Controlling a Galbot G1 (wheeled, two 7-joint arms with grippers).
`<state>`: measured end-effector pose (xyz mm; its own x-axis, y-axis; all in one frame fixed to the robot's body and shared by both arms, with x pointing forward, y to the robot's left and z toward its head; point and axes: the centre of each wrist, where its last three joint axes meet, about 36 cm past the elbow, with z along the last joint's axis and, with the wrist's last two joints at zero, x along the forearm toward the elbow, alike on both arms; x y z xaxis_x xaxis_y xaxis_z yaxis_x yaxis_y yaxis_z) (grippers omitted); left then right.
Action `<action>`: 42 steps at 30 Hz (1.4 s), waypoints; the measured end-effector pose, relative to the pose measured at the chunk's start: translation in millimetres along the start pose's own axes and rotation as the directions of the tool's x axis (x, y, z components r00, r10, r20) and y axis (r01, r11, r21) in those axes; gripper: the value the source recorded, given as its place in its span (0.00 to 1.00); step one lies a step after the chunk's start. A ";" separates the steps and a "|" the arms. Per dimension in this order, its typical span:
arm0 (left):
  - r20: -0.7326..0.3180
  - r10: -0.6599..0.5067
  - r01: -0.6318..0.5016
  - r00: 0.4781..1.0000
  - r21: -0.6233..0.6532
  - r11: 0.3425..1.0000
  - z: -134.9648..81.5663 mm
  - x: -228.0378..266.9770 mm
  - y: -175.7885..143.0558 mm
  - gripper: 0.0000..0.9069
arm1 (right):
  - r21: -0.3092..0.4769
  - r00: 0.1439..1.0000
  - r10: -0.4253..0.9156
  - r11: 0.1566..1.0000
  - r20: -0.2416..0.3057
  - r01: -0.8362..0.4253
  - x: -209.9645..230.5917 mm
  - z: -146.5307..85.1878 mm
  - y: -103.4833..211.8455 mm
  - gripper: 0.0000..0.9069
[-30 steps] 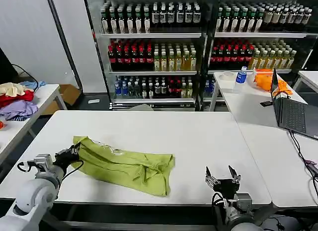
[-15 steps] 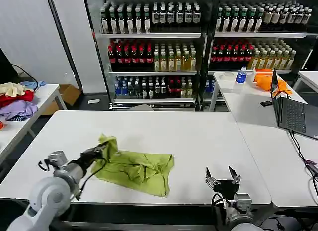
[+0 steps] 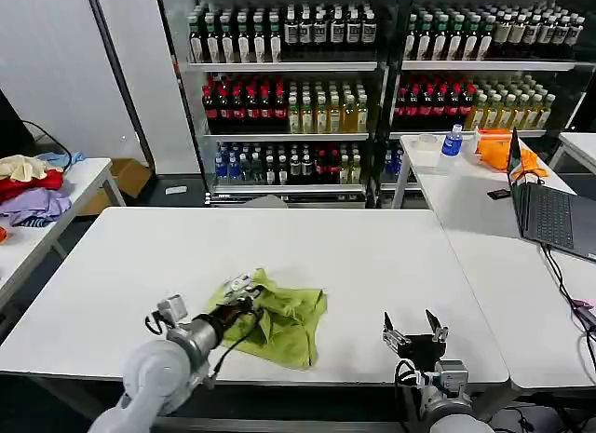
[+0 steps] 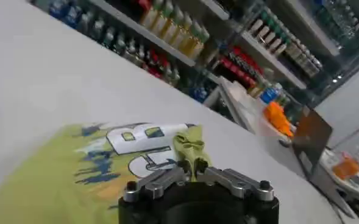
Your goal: Fold and organize the clothes.
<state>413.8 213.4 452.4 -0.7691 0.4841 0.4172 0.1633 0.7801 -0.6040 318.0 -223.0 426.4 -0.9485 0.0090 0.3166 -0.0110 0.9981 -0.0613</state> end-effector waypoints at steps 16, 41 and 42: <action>-0.053 0.111 -0.112 0.992 -0.007 0.994 30.3 -19.5 -36.9 1.00 | 0.000 1.000 -0.005 1.000 0.000 0.005 -4.2 1.0 0.2 1.00; 0.055 -0.092 0.098 0.994 -0.122 0.988 0.4 13.8 38.9 1.00 | -0.015 1.000 0.003 1.000 -0.004 -0.003 4.7 -0.7 2.5 1.00; 0.050 -0.102 0.107 0.994 -0.122 0.987 1.4 12.9 42.9 1.00 | -0.015 1.000 0.003 1.000 -0.005 -0.003 5.3 -0.8 2.4 1.00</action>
<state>410.0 252.6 430.9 -0.8115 0.3820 0.4422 0.1541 0.8698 -0.4686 313.2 -220.5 428.8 -0.9471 0.0127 0.3208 -0.0029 0.9988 -0.0479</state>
